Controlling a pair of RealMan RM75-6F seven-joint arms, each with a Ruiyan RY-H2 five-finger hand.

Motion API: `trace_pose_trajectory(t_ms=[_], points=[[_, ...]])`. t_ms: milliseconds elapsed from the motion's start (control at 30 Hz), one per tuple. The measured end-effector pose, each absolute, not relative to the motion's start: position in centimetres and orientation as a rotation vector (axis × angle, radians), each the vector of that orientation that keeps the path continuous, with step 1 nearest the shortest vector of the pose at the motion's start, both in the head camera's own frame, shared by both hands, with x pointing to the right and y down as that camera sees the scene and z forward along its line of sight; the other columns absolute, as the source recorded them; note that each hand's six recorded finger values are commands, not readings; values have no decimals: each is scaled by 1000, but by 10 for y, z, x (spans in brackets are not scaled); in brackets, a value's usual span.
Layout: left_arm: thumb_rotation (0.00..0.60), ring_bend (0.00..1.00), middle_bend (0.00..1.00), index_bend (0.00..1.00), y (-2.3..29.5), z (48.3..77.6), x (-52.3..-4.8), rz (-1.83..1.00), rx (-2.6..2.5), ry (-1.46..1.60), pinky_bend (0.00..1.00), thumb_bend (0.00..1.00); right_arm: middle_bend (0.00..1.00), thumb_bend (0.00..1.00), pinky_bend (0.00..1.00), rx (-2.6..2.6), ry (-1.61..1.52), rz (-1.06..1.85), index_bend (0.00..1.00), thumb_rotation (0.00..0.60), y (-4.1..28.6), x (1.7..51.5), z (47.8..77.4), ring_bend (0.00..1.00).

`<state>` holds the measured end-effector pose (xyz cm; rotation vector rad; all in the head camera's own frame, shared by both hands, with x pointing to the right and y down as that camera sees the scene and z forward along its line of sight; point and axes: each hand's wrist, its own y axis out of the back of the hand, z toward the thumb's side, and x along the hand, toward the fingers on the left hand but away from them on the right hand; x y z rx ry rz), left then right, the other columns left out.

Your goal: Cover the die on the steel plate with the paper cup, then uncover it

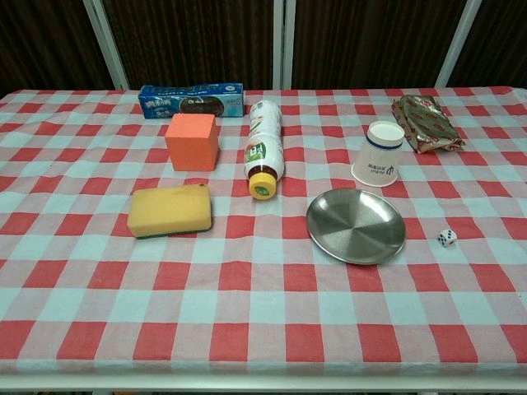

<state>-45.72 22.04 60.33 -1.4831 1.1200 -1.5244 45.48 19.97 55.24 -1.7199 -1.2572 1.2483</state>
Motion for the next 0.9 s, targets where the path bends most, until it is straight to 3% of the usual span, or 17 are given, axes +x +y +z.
trace_pose_trajectory(t_ms=[300,467,600,700,900], points=[[600,46,142,155,224,608,-457,-1544,-1512,1110,51,22,327,271,226,-1776,-1236,1258,154,600,199,448,560,153],[600,46,142,155,222,610,-456,-1543,-1520,1111,51,21,388,271,294,-1825,-1150,1258,214,600,191,432,574,220],[600,46,142,155,222,612,-455,-1543,-1533,1101,51,21,495,271,489,-1851,-1034,1266,318,600,179,412,593,422],[600,46,142,155,221,611,-456,-1544,-1539,1098,51,21,603,271,648,-1869,-920,1293,338,600,172,397,612,572],[600,46,142,155,223,611,-458,-1548,-1543,1104,51,21,752,270,791,-1903,-656,1359,372,600,162,363,656,730]])
